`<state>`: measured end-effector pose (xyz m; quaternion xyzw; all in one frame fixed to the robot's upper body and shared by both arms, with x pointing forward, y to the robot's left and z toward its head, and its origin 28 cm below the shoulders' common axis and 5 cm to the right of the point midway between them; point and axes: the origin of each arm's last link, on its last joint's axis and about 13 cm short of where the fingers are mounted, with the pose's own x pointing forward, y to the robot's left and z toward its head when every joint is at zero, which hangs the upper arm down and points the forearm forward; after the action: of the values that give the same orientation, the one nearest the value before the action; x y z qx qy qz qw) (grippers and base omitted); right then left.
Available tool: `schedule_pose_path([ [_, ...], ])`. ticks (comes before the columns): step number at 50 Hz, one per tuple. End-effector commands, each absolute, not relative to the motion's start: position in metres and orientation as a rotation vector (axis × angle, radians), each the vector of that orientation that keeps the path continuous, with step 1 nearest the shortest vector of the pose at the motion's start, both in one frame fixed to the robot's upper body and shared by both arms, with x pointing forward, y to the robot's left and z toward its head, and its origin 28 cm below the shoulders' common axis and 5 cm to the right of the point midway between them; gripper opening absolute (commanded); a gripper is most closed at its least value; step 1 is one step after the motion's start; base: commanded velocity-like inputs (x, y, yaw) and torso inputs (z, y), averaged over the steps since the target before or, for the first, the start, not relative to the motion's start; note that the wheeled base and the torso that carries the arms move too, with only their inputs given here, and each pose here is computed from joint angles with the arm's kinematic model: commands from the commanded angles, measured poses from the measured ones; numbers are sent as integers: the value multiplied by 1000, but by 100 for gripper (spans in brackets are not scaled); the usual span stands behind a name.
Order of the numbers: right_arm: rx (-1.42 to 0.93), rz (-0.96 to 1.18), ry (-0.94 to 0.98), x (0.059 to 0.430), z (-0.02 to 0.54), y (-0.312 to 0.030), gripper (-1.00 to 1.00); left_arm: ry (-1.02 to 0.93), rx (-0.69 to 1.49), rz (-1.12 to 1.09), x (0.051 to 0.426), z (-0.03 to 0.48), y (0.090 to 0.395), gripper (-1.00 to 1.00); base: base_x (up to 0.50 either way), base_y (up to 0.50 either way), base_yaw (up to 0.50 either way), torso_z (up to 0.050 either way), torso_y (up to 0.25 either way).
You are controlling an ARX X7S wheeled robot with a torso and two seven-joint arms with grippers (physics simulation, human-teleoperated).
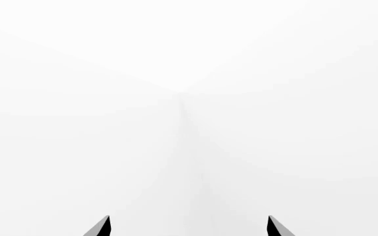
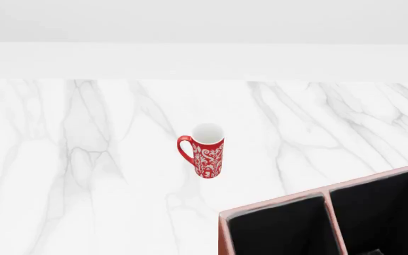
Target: Pick up the book and place it in the left compartment of the caddy.
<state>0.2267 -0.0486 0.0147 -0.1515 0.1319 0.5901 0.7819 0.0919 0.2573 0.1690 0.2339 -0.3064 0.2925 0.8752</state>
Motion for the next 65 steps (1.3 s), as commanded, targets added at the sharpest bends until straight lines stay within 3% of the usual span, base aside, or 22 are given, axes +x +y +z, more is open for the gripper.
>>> schedule_pose_path([
  [1, -324, 1282, 284, 227, 14, -46, 100, -638, 488, 609, 92, 169, 257, 100, 0, 0, 0, 0, 0],
  [24, -308, 1270, 280, 235, 17, -44, 100, -637, 490, 607, 95, 170, 257, 100, 0, 0, 0, 0, 0],
  [25, -310, 1267, 275, 235, 17, -43, -100, -638, 491, 608, 95, 170, 257, 100, 0, 0, 0, 0, 0],
  [45, -305, 1261, 258, 232, 21, -48, -100, -641, 493, 609, 95, 170, 257, 100, 0, 0, 0, 0, 0],
  [51, -245, 1288, 159, 218, 42, -44, -100, -642, 491, 608, 94, 170, 257, 100, 0, 0, 0, 0, 0],
  [56, -173, 1177, -25, 222, 62, -43, -100, -645, 488, 612, 89, 169, 258, 100, 0, 0, 0, 0, 0],
  [65, -113, 1113, -124, 224, 80, -48, -100, -643, 487, 609, 93, 169, 257, 100, 0, 0, 0, 0, 0],
])
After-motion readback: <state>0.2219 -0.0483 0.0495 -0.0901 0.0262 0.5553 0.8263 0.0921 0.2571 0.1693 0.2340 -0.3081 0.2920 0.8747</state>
